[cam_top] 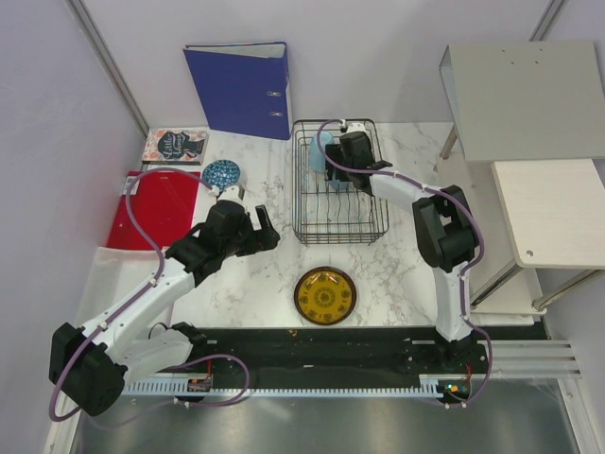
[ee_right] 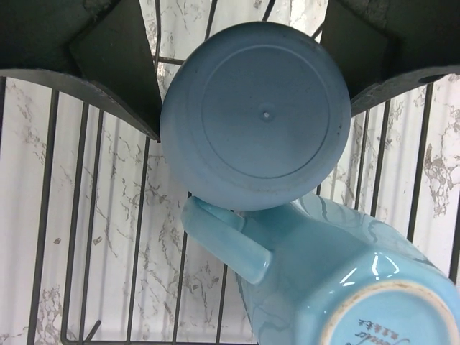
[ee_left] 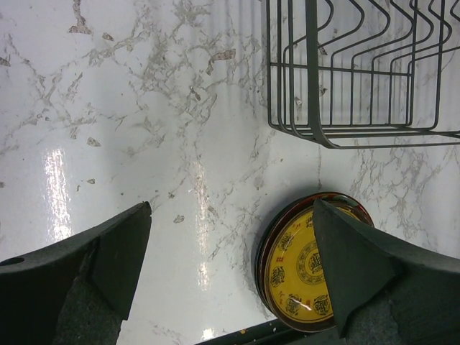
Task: Unload the mixed dishes from the dish rack
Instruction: Pick up the cup from the dish rack.
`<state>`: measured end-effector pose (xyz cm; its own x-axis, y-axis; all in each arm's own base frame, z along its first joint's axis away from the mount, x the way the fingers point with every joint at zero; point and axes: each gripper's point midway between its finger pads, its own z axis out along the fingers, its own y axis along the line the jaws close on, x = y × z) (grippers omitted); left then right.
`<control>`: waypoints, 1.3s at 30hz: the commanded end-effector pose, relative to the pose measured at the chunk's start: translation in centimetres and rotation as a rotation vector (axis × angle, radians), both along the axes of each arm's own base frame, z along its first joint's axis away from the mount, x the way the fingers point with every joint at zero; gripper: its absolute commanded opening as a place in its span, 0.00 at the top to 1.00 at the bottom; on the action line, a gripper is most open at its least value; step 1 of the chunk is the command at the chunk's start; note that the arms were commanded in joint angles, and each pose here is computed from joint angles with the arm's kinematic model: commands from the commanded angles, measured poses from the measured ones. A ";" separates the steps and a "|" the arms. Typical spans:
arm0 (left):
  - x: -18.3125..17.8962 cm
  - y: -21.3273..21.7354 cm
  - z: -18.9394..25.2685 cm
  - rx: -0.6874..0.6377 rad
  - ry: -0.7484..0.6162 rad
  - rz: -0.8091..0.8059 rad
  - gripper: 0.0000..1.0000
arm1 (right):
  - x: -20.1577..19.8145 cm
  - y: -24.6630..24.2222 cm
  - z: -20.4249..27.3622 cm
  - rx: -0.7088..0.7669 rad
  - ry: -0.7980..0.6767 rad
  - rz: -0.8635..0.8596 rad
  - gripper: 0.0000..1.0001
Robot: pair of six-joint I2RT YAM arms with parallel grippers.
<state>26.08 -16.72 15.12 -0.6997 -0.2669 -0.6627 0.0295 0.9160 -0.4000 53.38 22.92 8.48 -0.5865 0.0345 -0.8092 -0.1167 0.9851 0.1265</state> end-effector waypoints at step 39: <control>-4.4 -9.8 12.1 -0.863 -0.395 -0.488 0.03 | -27.7 5.7 18.8 1.177 -0.199 0.419 1.00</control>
